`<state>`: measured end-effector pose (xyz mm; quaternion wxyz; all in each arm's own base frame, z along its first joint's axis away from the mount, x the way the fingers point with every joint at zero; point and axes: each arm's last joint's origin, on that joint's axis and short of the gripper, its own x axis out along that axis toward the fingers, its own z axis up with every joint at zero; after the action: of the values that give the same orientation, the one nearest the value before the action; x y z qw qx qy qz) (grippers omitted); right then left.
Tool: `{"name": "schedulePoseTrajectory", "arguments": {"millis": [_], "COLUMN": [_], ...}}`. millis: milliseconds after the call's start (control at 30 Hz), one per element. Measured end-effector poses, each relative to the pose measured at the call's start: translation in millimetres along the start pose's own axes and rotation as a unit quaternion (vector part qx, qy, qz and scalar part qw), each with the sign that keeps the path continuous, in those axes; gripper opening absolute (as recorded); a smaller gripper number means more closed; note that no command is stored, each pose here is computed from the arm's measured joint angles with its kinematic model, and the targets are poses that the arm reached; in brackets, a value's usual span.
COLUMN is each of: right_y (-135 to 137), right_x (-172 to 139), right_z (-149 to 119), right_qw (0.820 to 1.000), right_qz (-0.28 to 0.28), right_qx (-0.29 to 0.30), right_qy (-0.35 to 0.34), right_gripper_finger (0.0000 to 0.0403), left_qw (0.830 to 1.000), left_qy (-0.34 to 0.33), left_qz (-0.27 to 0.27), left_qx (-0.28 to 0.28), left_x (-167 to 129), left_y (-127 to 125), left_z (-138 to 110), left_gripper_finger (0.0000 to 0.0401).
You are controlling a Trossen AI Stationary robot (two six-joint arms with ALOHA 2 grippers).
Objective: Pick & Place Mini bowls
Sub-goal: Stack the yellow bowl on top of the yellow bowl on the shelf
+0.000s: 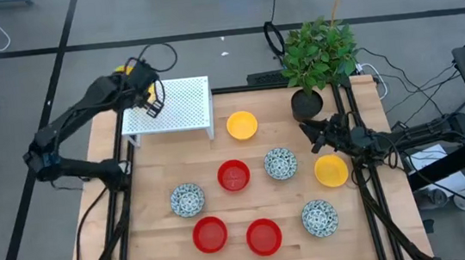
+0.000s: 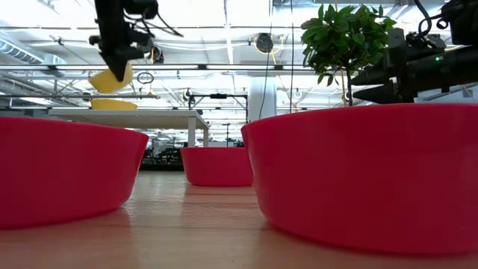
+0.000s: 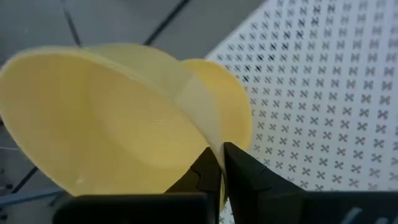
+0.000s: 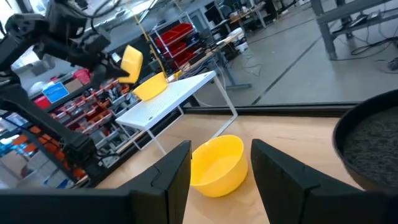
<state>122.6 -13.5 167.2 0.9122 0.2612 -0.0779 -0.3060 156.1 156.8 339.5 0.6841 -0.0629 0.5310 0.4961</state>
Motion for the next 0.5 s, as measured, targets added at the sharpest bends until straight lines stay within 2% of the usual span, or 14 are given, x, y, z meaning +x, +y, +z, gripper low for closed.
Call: {"name": "schedulePoseTrajectory", "arguments": {"millis": [100, 200, 333, 500], "right_y": [-0.1, -0.1, -0.1, -0.1], "right_x": [0.0, 0.0, 0.0, 0.0], "right_z": [0.1, 0.1, 0.1, 0.1], "right_qw": [1.000, 1.000, 1.000, 1.000], "right_qz": [-0.001, -0.001, -0.002, -0.002], "right_qx": [0.000, 0.000, 0.014, 0.016], "right_qy": [-0.001, -0.001, -0.001, -0.001], "right_gripper_finger": [0.0155, 0.0155, 0.0155, 0.0155], "left_qw": [0.999, 0.998, 0.997, 0.996], "left_qy": [0.030, 0.048, 0.061, 0.062], "left_qz": [-0.022, -0.022, -0.011, -0.007], "left_qx": [0.013, 0.029, 0.049, 0.059], "left_x": [16.2, 26.7, 34.0, 35.0], "left_y": [-1.8, -3.2, -3.7, -1.8], "left_z": [5.5, 8.9, 11.2, 11.2], "left_gripper_finger": [0.0006, 0.0014, 0.0029, 0.0019]}}
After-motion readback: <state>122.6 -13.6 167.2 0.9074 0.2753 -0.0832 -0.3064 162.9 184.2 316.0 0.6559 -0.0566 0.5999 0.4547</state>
